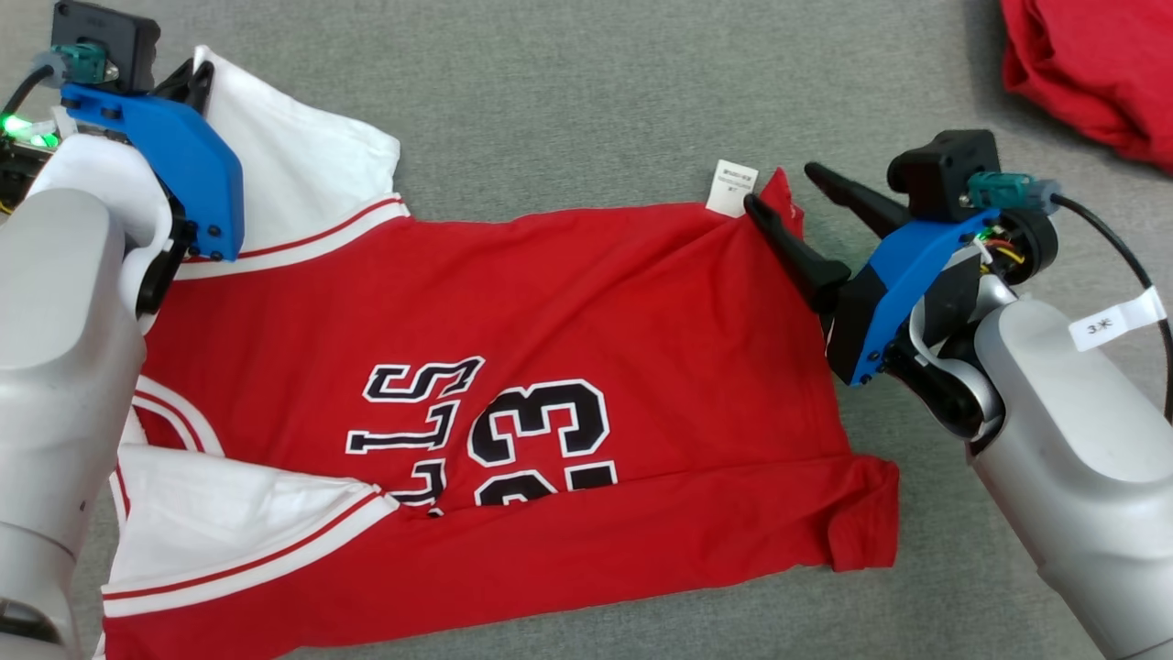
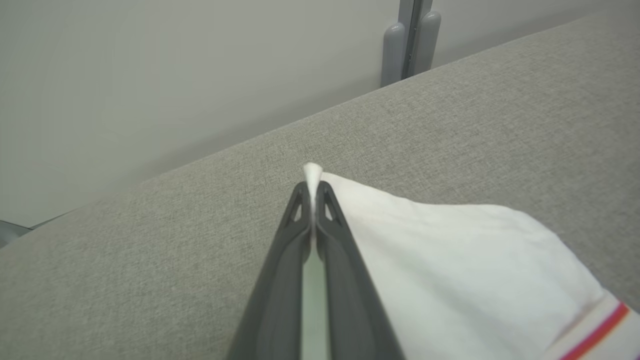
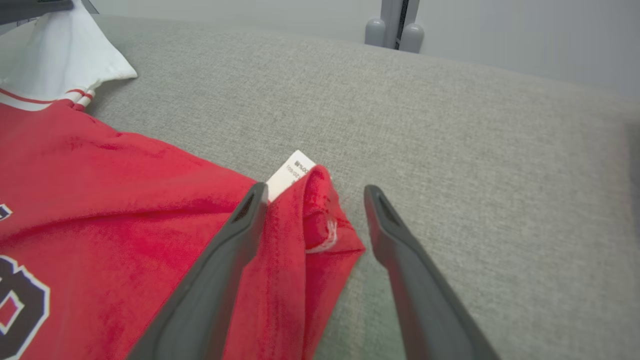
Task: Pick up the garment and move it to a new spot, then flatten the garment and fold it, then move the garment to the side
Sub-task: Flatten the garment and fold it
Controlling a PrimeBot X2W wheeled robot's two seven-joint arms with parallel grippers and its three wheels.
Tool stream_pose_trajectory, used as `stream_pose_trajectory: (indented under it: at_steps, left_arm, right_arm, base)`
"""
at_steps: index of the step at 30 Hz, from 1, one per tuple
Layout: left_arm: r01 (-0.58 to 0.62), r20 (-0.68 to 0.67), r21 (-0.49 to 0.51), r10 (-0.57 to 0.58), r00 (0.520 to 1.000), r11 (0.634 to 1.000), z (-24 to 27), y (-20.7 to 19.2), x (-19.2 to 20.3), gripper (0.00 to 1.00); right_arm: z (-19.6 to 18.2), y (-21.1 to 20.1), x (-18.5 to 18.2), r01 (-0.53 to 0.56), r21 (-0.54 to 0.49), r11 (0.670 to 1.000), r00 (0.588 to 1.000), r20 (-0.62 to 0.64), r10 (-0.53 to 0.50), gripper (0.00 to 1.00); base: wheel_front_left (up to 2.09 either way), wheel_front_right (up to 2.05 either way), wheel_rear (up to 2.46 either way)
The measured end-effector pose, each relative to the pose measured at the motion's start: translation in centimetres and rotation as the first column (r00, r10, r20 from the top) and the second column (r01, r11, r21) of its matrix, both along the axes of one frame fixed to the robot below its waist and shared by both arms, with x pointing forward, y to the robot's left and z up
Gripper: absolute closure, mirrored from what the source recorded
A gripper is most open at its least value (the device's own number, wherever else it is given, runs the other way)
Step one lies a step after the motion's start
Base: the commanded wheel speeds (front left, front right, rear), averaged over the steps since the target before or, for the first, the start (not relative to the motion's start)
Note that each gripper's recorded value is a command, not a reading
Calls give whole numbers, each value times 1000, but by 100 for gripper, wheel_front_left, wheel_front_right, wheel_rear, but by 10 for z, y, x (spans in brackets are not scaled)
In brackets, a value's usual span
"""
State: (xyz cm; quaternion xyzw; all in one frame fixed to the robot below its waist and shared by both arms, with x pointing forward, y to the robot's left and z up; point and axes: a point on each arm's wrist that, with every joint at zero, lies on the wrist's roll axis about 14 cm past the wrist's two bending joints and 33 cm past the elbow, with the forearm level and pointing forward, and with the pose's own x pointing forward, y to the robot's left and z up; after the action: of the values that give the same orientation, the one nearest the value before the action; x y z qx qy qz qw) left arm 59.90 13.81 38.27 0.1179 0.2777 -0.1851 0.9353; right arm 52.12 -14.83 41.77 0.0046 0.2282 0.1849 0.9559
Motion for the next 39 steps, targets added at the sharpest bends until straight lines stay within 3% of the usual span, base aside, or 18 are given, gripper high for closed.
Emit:
stream_pose_trajectory:
  at_steps: [7,8,9,10,16,23,39]
  left_arm:
    - [6,27,-11,-5,1000,1000,5,0,0,100]
    - [6,29,-13,-5,1000,1000,5,0,0,100]
    - [4,36,-18,-4,999,1000,7,0,0,100]
    - [2,43,-23,-1,999,1000,9,0,1,100]
    - [-8,100,-66,14,995,998,25,0,1,100]
    - [-15,224,-124,43,974,992,62,8,-1,100]
    - [-22,352,-269,119,929,963,87,18,-71,100]
  right_arm:
    - [-32,9,-7,-8,3,1000,992,-126,8,0]
    - [-34,11,-8,-5,13,1000,990,-143,7,9]
    - [-36,14,-7,-8,16,1000,989,-146,10,46]
    - [-34,14,-5,-6,18,1000,990,-139,9,100]
    - [-14,8,15,41,45,998,999,-8,-40,100]
    - [2,8,15,59,69,996,994,89,-65,100]
    - [19,4,-28,100,175,979,973,187,-133,100]
  base:
    - [0,0,0]
    - [0,0,0]
    - [0,0,0]
    - [0,0,0]
    - [0,0,0]
    - [0,0,0]
    - [0,0,0]
